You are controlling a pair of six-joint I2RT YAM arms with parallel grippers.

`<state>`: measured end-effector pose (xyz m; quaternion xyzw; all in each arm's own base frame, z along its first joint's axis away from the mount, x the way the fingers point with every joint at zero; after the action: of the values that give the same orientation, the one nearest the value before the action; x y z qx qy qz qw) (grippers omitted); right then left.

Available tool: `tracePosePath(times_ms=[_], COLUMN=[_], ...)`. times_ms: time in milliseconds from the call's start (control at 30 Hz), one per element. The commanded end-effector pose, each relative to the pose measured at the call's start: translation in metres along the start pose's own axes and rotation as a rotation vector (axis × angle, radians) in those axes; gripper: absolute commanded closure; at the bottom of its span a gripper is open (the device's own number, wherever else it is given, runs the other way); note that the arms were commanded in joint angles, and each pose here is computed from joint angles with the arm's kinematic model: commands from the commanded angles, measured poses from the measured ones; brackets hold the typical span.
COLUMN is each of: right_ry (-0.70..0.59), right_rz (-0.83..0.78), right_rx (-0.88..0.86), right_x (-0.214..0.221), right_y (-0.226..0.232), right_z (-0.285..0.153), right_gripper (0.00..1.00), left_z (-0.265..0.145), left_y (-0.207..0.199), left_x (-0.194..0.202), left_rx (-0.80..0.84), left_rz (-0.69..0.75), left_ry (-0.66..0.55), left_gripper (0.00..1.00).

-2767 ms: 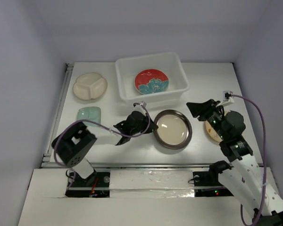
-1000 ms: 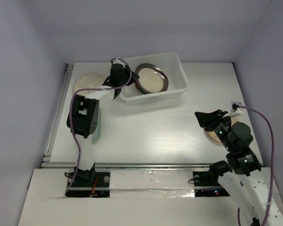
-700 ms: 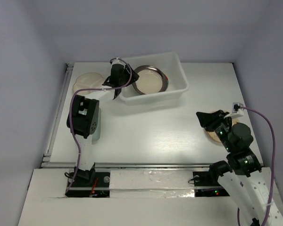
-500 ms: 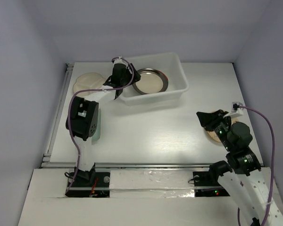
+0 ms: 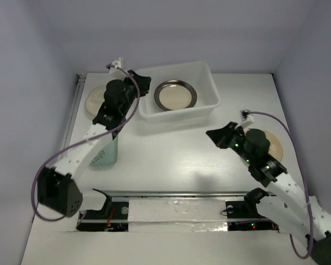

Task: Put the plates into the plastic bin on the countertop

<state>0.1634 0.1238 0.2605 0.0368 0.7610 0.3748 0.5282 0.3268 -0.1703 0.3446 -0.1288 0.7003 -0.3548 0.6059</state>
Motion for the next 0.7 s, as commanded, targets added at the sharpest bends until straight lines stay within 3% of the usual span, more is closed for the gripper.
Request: tracePosePath(times_ms=[0,100,167,333,367,400,467,500,600,667], right_ry=[0.006,0.057,0.109,0.207,0.254,0.241,0.269,0.293,0.356,0.363], right_rz=[-0.011,-0.002,-0.015,-0.064,-0.089,-0.08,-0.089,-0.097,-0.108,-0.099], right_rx=[-0.114,-0.192,-0.181,-0.192,-0.158,-0.178,-0.172,-0.162,-0.12,-0.133], right_x=[0.008,0.025,0.044,0.096,0.121,0.119,0.137,0.153,0.188,0.195], right_y=[0.044,0.086,0.104,0.162,0.16,0.178,0.187,0.193,0.188,0.198], right_z=[0.033,0.058,0.087,0.135,0.152,0.162,0.177,0.19,0.211,0.221], right_gripper=[1.0,1.0,1.0,0.98,0.95,0.85,0.75,0.65,0.49,0.44], left_z=[-0.053,-0.098,-0.117,-0.182,-0.19,-0.202,-0.212,-0.22,-0.233,-0.236], left_y=[-0.025,-0.03,-0.025,-0.017,-0.011,-0.01,-0.005,-0.004,0.004,0.008], left_x=[-0.023,-0.03,-0.028,-0.048,-0.045,-0.049,-0.047,-0.048,-0.046,-0.042], left_rx=[0.11,0.128,0.097,0.04,0.004,0.007,-0.016,-0.018,-0.032,-0.027], left_rz=[-0.03,-0.017,0.01,0.085,0.104,0.108,0.145,0.153,0.176,0.182], left_ry=[-0.1,-0.128,-0.106,-0.184,-0.157,-0.174,-0.155,-0.163,-0.171,-0.173], left_gripper=[0.98,1.0,1.0,1.0,0.95,0.91,0.82,0.8,0.74,0.71])
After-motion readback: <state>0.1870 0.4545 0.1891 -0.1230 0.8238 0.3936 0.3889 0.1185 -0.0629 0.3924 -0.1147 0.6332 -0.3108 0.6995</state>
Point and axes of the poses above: each gripper's point midway between its finger pads, its own z axis out along the fingers, its own y axis along the line the jaws close on, x = y × z, the point moved 10 cm from there along -z, back along the fingers, and after that the axes turned 5 degrees about -z, right-handed, at the moved point
